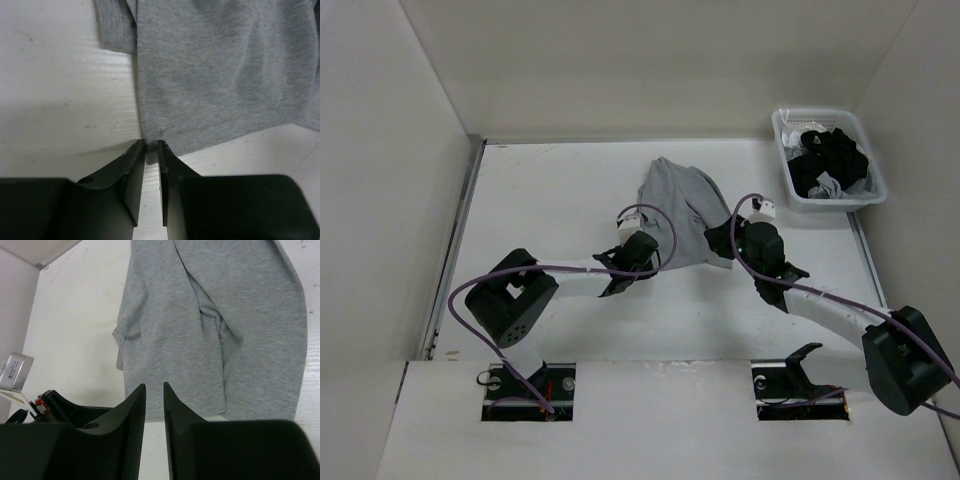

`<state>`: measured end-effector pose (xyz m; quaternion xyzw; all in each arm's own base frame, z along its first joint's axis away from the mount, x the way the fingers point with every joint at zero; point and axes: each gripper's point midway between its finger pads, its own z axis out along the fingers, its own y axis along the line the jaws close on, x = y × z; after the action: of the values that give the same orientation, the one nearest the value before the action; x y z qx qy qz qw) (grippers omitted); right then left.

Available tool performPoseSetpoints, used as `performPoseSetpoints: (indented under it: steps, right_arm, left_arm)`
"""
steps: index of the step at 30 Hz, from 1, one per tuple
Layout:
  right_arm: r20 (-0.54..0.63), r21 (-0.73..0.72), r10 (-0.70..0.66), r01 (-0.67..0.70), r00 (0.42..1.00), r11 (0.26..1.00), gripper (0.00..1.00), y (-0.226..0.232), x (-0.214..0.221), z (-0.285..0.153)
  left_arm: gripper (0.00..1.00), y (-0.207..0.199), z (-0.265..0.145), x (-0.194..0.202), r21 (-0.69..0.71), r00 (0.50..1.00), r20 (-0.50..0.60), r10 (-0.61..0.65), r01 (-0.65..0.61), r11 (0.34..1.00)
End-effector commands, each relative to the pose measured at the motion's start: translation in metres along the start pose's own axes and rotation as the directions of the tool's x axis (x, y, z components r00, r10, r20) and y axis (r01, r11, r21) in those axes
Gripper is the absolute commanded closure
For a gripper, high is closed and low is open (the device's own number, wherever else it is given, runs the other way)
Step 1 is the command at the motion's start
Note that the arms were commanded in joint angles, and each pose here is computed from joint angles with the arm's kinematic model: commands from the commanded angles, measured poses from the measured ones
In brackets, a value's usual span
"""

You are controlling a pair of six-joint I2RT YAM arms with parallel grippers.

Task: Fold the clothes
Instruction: Flatten the tank top out

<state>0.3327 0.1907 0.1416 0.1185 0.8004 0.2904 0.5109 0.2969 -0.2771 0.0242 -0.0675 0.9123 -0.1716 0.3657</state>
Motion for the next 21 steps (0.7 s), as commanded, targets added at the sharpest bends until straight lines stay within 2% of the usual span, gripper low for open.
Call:
performPoseSetpoints:
  steps: [1, 5, 8, 12, 13, 16, 21]
  right_arm:
    - [0.081, -0.048, 0.028, -0.024, 0.996, 0.999, 0.73, 0.011, -0.020, -0.005]
    - [0.091, -0.044, 0.041, -0.037, 0.995, 0.998, 0.66, 0.007, -0.022, -0.010]
    - [0.099, -0.036, 0.045, -0.042, 0.994, 0.998, 0.64, 0.001, -0.023, -0.015]
    - [0.135, -0.007, 0.061, -0.060, 0.989, 0.998, 0.60, -0.013, -0.031, -0.022]
    - [0.151, 0.017, 0.065, -0.068, 0.986, 0.998, 0.56, -0.022, -0.034, -0.024]
    - [0.148, 0.109, 0.073, -0.090, 0.986, 0.990, 0.54, -0.047, -0.031, -0.025]
    - [0.037, 0.299, 0.065, -0.073, 0.997, 0.952, 0.59, -0.087, -0.003, -0.024]
  left_arm:
    - [0.86, 0.000, -0.001, 0.007, -0.031, 1.000, -0.023, -0.002, 0.001, 1.000]
    - [0.86, 0.001, 0.002, 0.009, -0.039, 1.000, -0.031, 0.005, -0.006, 0.999]
    - [0.84, 0.000, 0.002, 0.010, -0.037, 0.999, -0.034, 0.010, -0.011, 0.999]
    - [0.97, -0.002, -0.001, 0.007, -0.026, 0.999, -0.025, 0.025, -0.026, 0.999]
    - [1.00, -0.001, -0.004, 0.001, -0.022, 1.000, -0.010, 0.024, -0.024, 0.999]
    - [1.00, 0.005, -0.017, -0.023, -0.026, 0.998, 0.064, 0.005, -0.003, 1.000]
    - [1.00, 0.026, -0.060, -0.070, 0.000, 0.974, 0.213, -0.079, 0.081, 0.997]
